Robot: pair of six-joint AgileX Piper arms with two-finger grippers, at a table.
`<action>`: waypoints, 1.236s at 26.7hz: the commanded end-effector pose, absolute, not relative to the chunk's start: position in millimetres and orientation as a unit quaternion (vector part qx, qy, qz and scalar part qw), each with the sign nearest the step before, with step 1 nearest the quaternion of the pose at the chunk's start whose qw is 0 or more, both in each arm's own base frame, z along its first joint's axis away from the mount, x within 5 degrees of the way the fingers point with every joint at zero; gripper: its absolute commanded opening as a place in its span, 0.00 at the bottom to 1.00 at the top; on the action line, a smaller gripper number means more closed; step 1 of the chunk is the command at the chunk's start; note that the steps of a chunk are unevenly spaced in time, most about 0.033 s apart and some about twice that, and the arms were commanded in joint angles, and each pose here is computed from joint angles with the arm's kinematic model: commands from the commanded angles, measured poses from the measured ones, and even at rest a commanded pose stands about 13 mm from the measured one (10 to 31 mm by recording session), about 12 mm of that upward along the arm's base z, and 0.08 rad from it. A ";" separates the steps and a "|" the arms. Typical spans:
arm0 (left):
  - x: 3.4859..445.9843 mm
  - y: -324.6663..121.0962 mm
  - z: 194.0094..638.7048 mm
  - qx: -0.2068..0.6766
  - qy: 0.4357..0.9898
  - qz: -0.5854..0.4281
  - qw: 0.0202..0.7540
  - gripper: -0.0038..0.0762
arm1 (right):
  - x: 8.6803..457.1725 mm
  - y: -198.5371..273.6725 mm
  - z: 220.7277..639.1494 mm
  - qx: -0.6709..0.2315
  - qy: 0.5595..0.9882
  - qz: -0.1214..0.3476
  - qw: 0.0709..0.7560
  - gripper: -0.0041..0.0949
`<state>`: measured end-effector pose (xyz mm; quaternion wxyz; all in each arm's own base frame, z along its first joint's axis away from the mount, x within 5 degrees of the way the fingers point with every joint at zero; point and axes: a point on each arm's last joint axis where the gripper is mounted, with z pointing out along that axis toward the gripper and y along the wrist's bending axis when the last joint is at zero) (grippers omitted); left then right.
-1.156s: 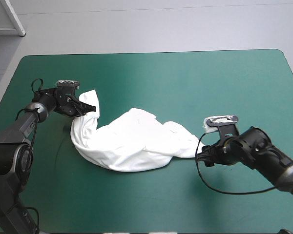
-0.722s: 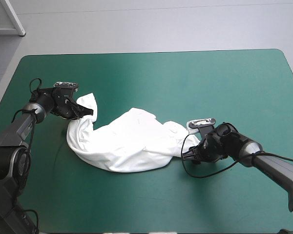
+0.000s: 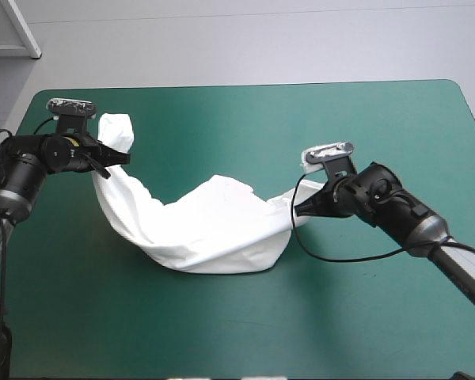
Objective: Fold the cloth
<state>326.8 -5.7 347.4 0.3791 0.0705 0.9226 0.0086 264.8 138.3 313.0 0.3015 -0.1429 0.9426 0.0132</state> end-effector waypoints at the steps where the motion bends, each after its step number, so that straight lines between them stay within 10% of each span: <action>1: 300.3 -6.4 411.5 0.065 0.875 0.011 0.480 0.04 | 256.7 122.5 382.9 -0.140 0.908 -0.006 0.395 0.03; 16: 163.6 5.8 620.3 0.051 0.732 0.097 0.672 0.04 | 140.1 29.7 602.7 -0.047 0.759 -0.041 0.649 0.03; 33: 145.1 11.9 612.1 0.039 0.773 0.120 0.622 0.04 | 112.8 22.5 606.9 -0.068 0.760 0.005 0.646 0.03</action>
